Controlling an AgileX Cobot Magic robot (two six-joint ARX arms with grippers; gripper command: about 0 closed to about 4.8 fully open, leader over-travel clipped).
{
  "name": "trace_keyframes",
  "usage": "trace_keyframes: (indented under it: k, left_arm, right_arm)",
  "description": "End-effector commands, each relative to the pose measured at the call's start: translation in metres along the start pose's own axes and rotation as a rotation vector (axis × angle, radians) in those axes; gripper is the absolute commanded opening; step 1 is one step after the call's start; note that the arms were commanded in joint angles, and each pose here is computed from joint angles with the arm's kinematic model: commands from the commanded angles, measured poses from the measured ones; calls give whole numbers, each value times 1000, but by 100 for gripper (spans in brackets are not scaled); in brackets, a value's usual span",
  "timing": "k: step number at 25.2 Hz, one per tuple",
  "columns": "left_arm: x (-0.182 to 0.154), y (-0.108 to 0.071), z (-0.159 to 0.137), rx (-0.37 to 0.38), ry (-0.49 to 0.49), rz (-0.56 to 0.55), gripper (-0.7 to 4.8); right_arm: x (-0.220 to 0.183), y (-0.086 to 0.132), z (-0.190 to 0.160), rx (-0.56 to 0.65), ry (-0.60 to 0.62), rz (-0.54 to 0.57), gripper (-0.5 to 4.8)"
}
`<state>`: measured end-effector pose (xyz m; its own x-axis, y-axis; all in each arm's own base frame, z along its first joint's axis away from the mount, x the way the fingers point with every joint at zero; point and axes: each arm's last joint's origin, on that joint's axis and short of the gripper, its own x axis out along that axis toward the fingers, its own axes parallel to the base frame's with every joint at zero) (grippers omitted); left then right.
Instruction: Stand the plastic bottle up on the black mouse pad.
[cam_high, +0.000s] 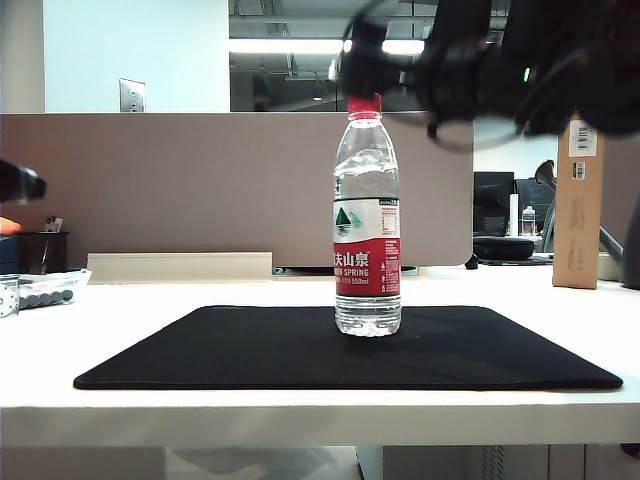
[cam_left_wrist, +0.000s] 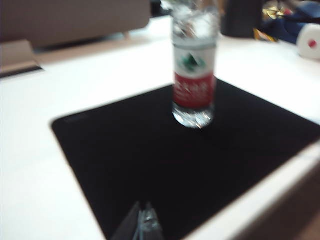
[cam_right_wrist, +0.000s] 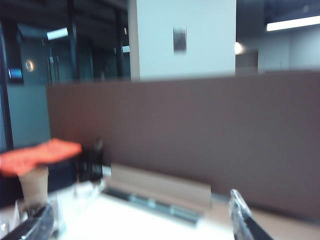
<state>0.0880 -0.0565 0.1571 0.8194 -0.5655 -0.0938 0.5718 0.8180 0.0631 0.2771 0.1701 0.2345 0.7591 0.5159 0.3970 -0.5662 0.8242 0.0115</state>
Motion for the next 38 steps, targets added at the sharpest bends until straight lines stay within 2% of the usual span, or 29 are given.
trace_keyframes:
  k: [1, 4, 5, 6, 7, 8, 9, 10, 12, 16, 17, 18, 24, 31, 38]
  left_arm:
    - [-4, 7, 6, 3, -61, 63, -4]
    - [-10, 20, 10, 3, -110, 204, -4]
    - [-12, 23, 10, 3, -117, 240, -4]
    - [-12, 25, 10, 4, -120, 263, -4]
    - [-15, 31, 10, 2, -117, 332, -4]
    - [-16, 34, 9, 1, -112, 363, -4]
    - [-17, 37, 9, 0, -107, 395, -4]
    - [-18, 40, 8, -2, -104, 435, -4]
    - [-21, 46, 8, -3, -99, 498, -4]
    - [-26, 53, 7, -6, -91, 593, -4]
    - [-26, 54, 6, -7, -90, 601, -4]
    - [-26, 54, 6, -7, -90, 601, -4]
    - [-26, 53, 6, -7, -90, 597, -4]
    - [-26, 53, 6, -7, -90, 597, -4]
    - [-26, 53, 6, -7, -89, 597, -4]
  right_arm:
    - [-1, 1, 33, -4, -110, -5, 479]
    - [-9, 4, 81, -8, -215, 11, 479]
    - [-12, 5, 91, -8, -234, 13, 421]
    - [-14, 6, 99, -6, -240, 17, 350]
    - [-19, 7, 112, -5, -243, 18, 180]
    - [-23, 8, 120, -5, -239, 18, 61]
    - [-26, 8, 125, -5, -229, 17, -17]
    - [-29, 8, 131, -4, -214, 17, 0]
    - [-37, 8, 142, 0, -158, -8, -4]
    - [-63, 8, 159, 6, 25, -63, -4]
    - [-82, 6, 167, -2, 115, -174, -4]
    - [-95, 5, 170, -18, 179, -230, -4]
    - [-136, 4, 176, -50, 360, -334, -1]
    - [-157, 5, 182, -54, 398, -328, -1]
    - [-157, 5, 183, -54, 392, -332, -1]
